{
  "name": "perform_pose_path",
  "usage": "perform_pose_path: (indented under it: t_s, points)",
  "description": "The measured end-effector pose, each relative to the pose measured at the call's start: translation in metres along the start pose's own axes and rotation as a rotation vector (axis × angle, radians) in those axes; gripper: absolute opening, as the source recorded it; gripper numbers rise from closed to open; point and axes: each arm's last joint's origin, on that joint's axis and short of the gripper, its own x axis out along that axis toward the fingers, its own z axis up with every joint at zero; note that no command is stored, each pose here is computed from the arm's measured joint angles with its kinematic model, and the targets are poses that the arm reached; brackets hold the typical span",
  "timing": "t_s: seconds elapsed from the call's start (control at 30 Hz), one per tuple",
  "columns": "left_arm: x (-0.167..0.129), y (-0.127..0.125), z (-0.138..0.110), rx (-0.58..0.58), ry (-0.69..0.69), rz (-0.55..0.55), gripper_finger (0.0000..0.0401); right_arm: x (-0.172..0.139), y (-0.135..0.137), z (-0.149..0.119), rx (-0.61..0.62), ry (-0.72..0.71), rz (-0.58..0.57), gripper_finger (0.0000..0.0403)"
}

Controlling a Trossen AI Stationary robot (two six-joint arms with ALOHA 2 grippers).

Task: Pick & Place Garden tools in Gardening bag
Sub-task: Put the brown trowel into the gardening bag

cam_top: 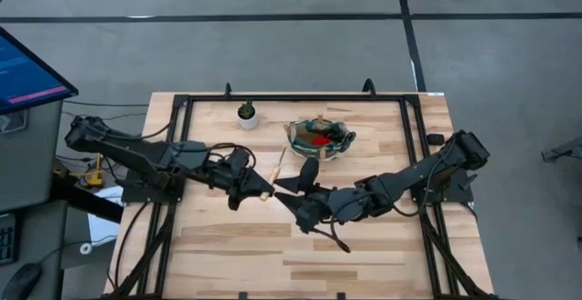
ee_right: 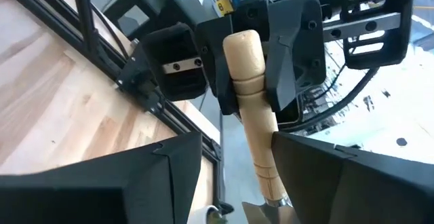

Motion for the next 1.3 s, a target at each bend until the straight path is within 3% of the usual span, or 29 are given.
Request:
perform_pose_path:
  t_s: [0.73, 0.87, 1.1, 1.3]
  points:
    - [0.0, 0.0, -0.002, 0.002, 0.01, -0.003, 0.0047, 0.014, -0.007, -0.013, -0.019, 0.066, -0.04, 0.0162]
    - [0.0, 0.0, -0.001, 0.002, 0.009, -0.002, 0.0047, 0.015, -0.008, -0.014, -0.016, 0.067, -0.042, 0.014]
    - [0.0, 0.0, 0.0, -0.019, -0.009, 0.0, 0.0049, 0.016, -0.009, -0.015, -0.037, 0.077, -0.038, 0.0061]
    - [0.0, -0.001, 0.001, -0.005, -0.016, -0.006, 0.0066, 0.015, -0.008, -0.015, 0.012, 0.077, -0.038, 0.0061]
